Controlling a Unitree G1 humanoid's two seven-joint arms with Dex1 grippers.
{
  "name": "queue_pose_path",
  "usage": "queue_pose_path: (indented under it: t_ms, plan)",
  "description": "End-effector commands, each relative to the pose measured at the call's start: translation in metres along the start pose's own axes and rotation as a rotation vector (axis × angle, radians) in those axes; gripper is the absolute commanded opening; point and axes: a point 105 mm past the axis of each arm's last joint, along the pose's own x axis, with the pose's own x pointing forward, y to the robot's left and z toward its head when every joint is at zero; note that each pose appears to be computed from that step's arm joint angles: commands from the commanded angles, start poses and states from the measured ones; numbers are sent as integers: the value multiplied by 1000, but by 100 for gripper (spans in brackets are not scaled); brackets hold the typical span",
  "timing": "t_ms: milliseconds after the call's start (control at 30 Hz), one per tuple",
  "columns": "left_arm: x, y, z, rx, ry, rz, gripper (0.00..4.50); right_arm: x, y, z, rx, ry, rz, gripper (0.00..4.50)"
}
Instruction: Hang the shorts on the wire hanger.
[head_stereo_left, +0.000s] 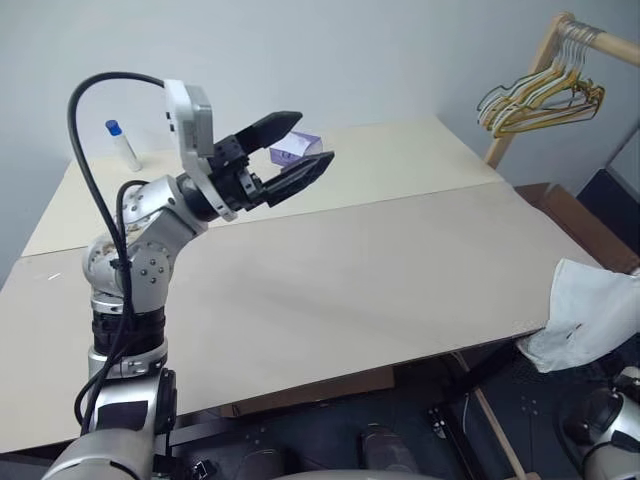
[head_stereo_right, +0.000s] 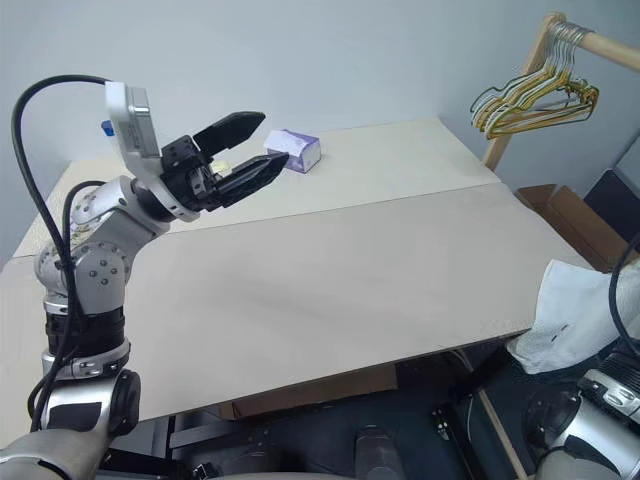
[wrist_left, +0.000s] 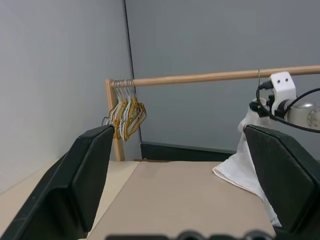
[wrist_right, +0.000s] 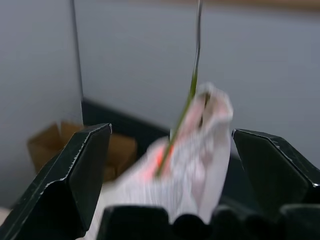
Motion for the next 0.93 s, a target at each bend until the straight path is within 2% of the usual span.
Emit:
queue_pose_path:
  t_ms: [33,233,333,433,567,633,767,933]
  plan:
    - [-2,-2,11,72,-34,13,450,-13,20,37,63,-188,114,446]
    - [-12,0,3,106,13,54,450,-51,79,62,146,-312,578,446]
    - [-23,10,-13,135,105,126,450,-101,130,73,125,-354,1028,446]
    - [-35,12,-25,163,170,162,450,-148,160,69,65,-353,1393,446]
    - [-58,-1,-44,226,300,149,450,-204,189,45,-108,-340,1824,446]
    - [-70,0,-56,283,389,189,450,-220,198,36,-175,-338,1955,446]
    - [-85,-6,-63,290,446,202,450,-239,209,30,-208,-330,2122,446]
    - [-89,-12,-62,282,448,191,450,-247,215,27,-211,-337,2176,446]
